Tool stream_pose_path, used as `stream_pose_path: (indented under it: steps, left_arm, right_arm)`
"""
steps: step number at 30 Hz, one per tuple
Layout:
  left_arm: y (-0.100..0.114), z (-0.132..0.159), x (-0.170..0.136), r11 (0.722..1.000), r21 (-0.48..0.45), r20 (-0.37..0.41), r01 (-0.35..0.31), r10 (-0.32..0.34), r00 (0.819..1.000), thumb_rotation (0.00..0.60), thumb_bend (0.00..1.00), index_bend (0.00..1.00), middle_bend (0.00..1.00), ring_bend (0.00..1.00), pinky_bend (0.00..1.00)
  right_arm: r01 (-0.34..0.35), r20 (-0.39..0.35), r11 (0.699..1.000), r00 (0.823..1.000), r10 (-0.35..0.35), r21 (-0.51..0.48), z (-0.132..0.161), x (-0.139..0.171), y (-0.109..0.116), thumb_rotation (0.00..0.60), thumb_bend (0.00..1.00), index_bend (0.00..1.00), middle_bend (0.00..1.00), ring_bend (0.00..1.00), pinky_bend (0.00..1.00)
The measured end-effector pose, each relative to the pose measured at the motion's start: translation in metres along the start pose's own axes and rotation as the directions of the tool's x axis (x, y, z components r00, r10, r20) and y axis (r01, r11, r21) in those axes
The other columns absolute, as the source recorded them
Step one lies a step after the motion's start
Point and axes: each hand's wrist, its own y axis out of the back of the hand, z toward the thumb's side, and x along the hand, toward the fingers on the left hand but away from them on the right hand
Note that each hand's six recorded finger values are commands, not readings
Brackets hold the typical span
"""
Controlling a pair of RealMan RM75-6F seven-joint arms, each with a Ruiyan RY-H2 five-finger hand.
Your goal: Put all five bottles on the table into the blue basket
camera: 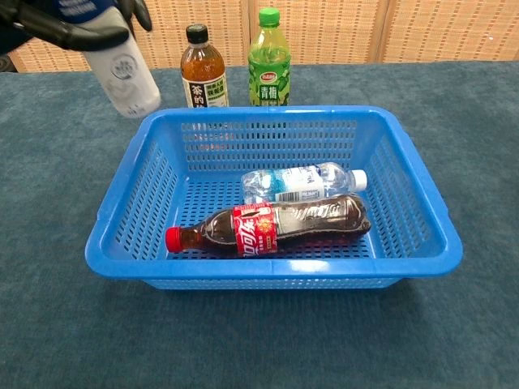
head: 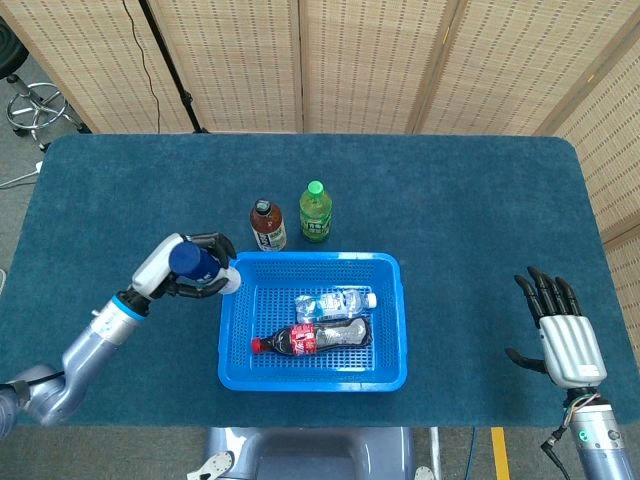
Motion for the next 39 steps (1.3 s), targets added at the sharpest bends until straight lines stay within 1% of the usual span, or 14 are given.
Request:
stream_pose_path:
  steps: [4,5,6,7,8,10,11,13,16,19,25,29,35,39]
  left_arm:
    - [-0.038,-0.001,0.015,0.998,0.017,-0.017,0.055,-0.055,0.998,0.600,0.36,0.61,0.46,0.44,0.50]
    - [-0.048,-0.002,0.019,0.998,0.019,-0.025,0.067,-0.067,0.997,0.600,0.36,0.60,0.44,0.41,0.47]
    - [-0.054,-0.003,0.022,0.997,0.020,-0.031,0.075,-0.075,0.997,0.600,0.35,0.52,0.37,0.34,0.39]
    - [-0.059,-0.004,0.024,0.996,0.022,-0.039,0.083,-0.082,0.996,0.600,0.34,0.38,0.25,0.21,0.24]
    - [-0.065,-0.006,0.027,0.995,0.025,-0.049,0.092,-0.091,0.995,0.600,0.33,0.21,0.12,0.09,0.11]
    - [-0.071,-0.010,0.029,0.993,0.038,-0.065,0.109,-0.107,0.992,0.600,0.31,0.02,0.00,0.00,0.00]
    - [-0.073,-0.013,0.029,0.991,0.053,-0.076,0.124,-0.120,0.990,0.600,0.30,0.00,0.00,0.00,0.00]
    - [-0.076,-0.016,0.030,0.987,0.079,-0.088,0.142,-0.135,0.987,0.600,0.27,0.00,0.00,0.00,0.00]
    - [-0.073,-0.018,0.030,0.985,0.109,-0.089,0.136,-0.126,0.988,0.600,0.26,0.00,0.00,0.00,0.00]
    - [-0.063,-0.015,0.027,0.988,0.118,-0.072,0.099,-0.091,0.993,0.600,0.26,0.00,0.00,0.00,0.00]
    - [-0.031,0.000,0.013,0.993,0.116,-0.022,0.020,-0.017,1.000,0.600,0.26,0.00,0.00,0.00,0.00]
    - [0.002,0.008,-0.003,0.991,0.128,0.006,-0.042,0.041,0.999,0.600,0.26,0.00,0.00,0.00,0.00]
    - [0.053,0.015,-0.031,0.977,0.173,0.013,-0.123,0.123,0.992,0.600,0.26,0.00,0.00,0.00,0.00]
    - [0.084,0.014,-0.053,0.961,0.226,-0.014,-0.158,0.165,0.986,0.600,0.26,0.00,0.00,0.00,0.00]
  right_arm:
    - [0.004,0.005,1.000,1.000,-0.004,-0.004,-0.002,0.000,0.002,0.600,0.00,0.00,0.00,0.00,0.00]
    - [0.005,0.006,1.000,1.000,-0.005,-0.006,-0.003,0.000,0.003,0.600,0.00,0.00,0.00,0.00,0.00]
    - [0.006,0.007,1.000,1.000,-0.006,-0.007,-0.004,0.000,0.003,0.600,0.00,0.00,0.00,0.00,0.00]
    - [0.007,0.008,1.000,1.000,-0.007,-0.007,-0.004,0.001,0.004,0.600,0.00,0.00,0.00,0.00,0.00]
    - [0.009,0.009,1.000,1.000,-0.008,-0.009,-0.005,0.001,0.005,0.600,0.00,0.00,0.00,0.00,0.00]
    - [0.014,0.012,1.000,1.000,-0.014,-0.011,-0.006,0.001,0.007,0.600,0.00,0.00,0.00,0.00,0.00]
    - [0.015,0.013,1.000,1.000,-0.015,-0.012,-0.006,0.001,0.007,0.600,0.00,0.00,0.00,0.00,0.00]
    - [0.018,0.013,1.000,1.000,-0.018,-0.014,-0.006,0.001,0.008,0.600,0.00,0.00,0.00,0.00,0.00]
    - [0.020,0.014,1.000,1.000,-0.020,-0.016,-0.007,0.001,0.010,0.600,0.00,0.00,0.00,0.00,0.00]
    - [0.022,0.020,1.000,1.000,-0.022,-0.017,-0.009,0.001,0.010,0.600,0.00,0.00,0.00,0.00,0.00]
    - [0.020,0.027,0.999,0.999,-0.019,-0.025,-0.012,-0.001,0.011,0.600,0.00,0.00,0.00,0.00,0.00]
    - [0.015,0.037,1.000,0.999,-0.014,-0.022,-0.018,-0.008,0.014,0.600,0.00,0.00,0.00,0.00,0.00]
    - [0.017,0.034,1.000,0.999,-0.016,-0.020,-0.029,-0.028,0.032,0.600,0.00,0.00,0.00,0.00,0.00]
    - [-0.019,0.010,0.995,1.000,0.020,-0.094,-0.028,-0.047,0.036,0.600,0.00,0.00,0.00,0.00,0.00]
